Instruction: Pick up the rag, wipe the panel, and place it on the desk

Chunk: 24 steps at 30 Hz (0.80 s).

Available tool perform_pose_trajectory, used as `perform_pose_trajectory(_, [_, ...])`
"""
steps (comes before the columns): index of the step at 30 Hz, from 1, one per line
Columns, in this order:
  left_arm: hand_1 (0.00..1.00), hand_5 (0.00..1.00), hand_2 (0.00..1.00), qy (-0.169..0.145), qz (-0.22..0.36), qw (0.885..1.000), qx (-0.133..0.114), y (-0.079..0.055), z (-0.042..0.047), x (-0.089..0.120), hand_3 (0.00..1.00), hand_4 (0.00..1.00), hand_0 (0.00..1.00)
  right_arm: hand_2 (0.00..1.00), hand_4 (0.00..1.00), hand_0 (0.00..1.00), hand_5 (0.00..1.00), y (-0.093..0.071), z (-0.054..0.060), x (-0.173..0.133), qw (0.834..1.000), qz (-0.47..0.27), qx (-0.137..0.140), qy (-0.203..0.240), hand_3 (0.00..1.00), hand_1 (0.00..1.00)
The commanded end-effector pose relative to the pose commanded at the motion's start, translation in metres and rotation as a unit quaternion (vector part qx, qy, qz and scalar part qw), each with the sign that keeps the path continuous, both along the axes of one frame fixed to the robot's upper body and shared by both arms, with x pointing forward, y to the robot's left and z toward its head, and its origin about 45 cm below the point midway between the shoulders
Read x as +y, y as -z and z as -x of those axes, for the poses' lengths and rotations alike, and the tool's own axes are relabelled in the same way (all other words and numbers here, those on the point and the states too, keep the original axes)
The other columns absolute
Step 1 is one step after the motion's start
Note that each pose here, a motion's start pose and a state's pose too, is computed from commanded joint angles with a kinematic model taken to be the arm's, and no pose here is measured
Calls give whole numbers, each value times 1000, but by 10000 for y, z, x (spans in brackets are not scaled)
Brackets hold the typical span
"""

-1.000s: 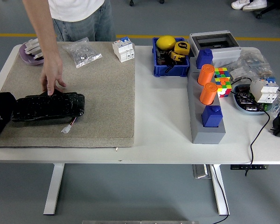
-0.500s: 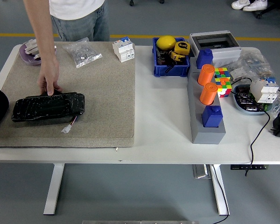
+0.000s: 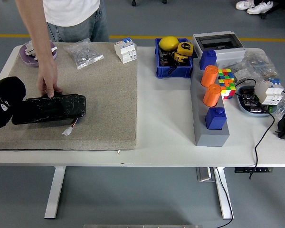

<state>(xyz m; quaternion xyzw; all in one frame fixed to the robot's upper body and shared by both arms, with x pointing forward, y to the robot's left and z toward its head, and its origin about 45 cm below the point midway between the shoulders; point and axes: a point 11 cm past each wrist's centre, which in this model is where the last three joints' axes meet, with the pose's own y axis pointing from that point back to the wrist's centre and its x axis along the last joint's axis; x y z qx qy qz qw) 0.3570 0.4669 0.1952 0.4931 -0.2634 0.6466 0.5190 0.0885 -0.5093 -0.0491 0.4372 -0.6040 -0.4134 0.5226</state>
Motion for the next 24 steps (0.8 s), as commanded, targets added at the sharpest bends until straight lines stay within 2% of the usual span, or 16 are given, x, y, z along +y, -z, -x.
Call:
perform_pose_trajectory(12, [102,2,540,2,-10,1000,20,101,19,-15,422,47,189,716,998,729,601,-4,-1,-7,1000,0,-2,2,753,561])
perform_pose_trajectory(24, [107,2,538,41,-8,999,21,95,-22,-330,429,68,189,715,998,729,605,-11,-13,-14,1000,1,-4,3,753,562])
